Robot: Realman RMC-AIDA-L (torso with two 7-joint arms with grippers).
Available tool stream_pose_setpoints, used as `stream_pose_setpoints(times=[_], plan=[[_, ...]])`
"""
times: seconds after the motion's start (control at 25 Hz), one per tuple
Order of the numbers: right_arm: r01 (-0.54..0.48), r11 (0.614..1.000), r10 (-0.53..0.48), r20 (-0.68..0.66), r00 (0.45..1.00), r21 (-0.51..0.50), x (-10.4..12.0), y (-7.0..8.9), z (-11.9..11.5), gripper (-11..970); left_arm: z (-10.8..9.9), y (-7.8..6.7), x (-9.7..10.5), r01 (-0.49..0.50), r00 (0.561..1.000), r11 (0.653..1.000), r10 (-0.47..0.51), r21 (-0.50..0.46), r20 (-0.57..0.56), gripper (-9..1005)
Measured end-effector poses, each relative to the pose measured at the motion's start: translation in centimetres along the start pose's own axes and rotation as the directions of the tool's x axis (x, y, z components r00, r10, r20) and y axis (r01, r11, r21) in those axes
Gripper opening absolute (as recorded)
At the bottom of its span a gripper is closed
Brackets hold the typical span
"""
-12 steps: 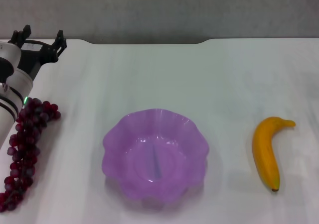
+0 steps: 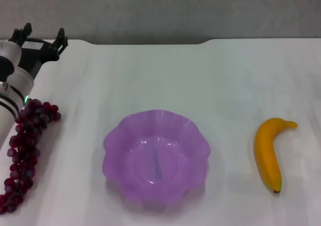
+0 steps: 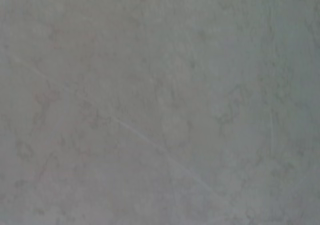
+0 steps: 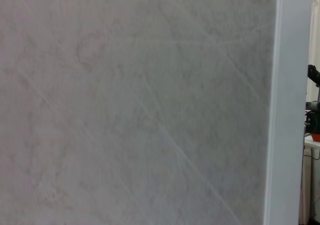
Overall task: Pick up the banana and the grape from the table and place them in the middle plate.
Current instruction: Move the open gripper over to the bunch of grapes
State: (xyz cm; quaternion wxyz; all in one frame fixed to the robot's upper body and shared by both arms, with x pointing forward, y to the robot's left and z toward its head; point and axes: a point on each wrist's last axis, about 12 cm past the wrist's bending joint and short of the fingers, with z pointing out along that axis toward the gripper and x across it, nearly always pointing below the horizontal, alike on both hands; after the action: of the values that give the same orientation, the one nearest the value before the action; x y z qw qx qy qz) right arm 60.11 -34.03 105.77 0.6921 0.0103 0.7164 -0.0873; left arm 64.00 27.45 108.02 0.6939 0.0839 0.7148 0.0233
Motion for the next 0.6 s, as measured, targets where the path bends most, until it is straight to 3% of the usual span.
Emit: stream_pose_setpoints(times=[0.32, 0.6], plan=[[-0.076, 0.997, 0.077, 0.066, 0.995, -0.017, -0.8, 0.3, -0.1, 880, -0.1, -0.1, 0.0, 0.047, 0.999, 0.999, -0.047, -0.005, 0.010, 841], [-0.075, 0.997, 0.076, 0.065, 0.995, -0.017, -0.3, 0.0, -0.9, 880, 0.0, -0.1, 0.0, 0.087, 0.996, 0.996, -0.087, -0.007, 0.000, 841]])
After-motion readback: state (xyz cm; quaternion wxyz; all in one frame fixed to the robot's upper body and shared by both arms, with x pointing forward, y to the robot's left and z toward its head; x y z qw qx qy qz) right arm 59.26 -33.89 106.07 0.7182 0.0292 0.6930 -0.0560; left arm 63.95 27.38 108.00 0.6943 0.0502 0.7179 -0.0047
